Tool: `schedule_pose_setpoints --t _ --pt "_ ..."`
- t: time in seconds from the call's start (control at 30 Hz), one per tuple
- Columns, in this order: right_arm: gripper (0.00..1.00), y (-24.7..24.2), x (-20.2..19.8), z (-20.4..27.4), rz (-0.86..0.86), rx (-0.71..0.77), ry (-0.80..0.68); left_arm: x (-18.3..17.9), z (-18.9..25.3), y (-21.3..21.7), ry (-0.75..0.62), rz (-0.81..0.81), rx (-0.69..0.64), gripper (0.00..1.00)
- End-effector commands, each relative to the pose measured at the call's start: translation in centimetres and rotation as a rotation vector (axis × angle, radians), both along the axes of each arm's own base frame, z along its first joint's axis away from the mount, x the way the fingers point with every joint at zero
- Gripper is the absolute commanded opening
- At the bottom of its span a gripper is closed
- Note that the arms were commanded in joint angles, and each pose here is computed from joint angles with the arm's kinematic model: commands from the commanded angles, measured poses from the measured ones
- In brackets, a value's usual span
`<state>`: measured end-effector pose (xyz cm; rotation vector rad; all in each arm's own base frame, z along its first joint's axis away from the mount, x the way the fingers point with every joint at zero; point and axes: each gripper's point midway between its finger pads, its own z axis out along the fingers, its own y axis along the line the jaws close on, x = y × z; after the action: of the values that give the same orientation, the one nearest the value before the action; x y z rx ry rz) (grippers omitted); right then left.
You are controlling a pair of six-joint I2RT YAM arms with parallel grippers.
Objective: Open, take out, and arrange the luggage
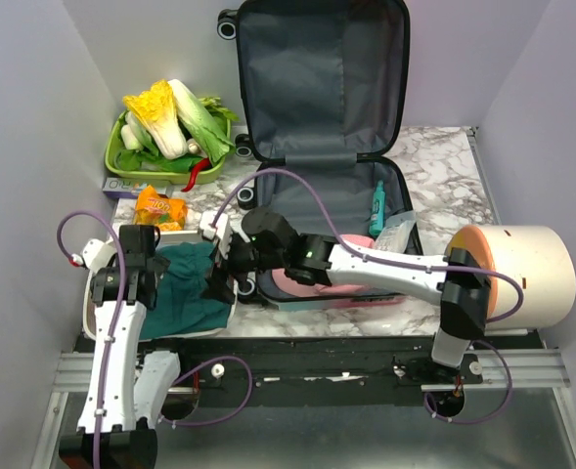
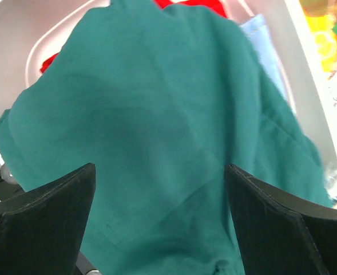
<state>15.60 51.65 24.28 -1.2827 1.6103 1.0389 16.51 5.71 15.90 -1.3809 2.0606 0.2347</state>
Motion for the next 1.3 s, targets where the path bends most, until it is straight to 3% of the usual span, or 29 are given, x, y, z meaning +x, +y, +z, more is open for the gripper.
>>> schedule_pose_setpoints --t 0.0,0.33,0.57,0.77,0.87,1.07,1.13,1.27 --pt "1.0 1.5 -3.6 -4.0 0.322 0.023 -0.116 -0.2 -1.1 1.7 -0.029 0.164 0.031 0.99" --pt "1.0 3.4 -1.4 -12.7 0.302 -0.141 -0.137 3.5 -6.8 3.2 0.073 0.168 -0.05 0.99" --pt "1.0 4.8 -2.9 -15.2 0.331 -0.166 -0.117 7.6 -6.3 4.2 -0.048 0.102 -0.009 0.99" --pt "1.0 5.4 -3.2 -16.1 0.259 -0.188 -0.085 8.5 -7.3 4.4 -0.007 0.079 -0.007 0.99" --pt "1.0 5.4 -1.8 -14.7 0.166 -0.18 -0.105 8.7 -6.2 4.2 -0.023 0.063 -0.009 0.99" --pt "1.0 4.1 1.4 -3.7 -0.046 -0.027 -0.187 7.3 -0.2 4.4 -0.12 0.084 0.035 0.99" --pt "1.0 2.2 3.0 0.7 -0.133 0.037 -0.216 7.1 2.7 4.7 -0.166 0.085 0.064 0.99" --pt "1.0 -2.7 5.4 5.0 -0.236 0.112 -0.186 5.7 6.0 4.0 -0.179 0.045 0.063 0.99"
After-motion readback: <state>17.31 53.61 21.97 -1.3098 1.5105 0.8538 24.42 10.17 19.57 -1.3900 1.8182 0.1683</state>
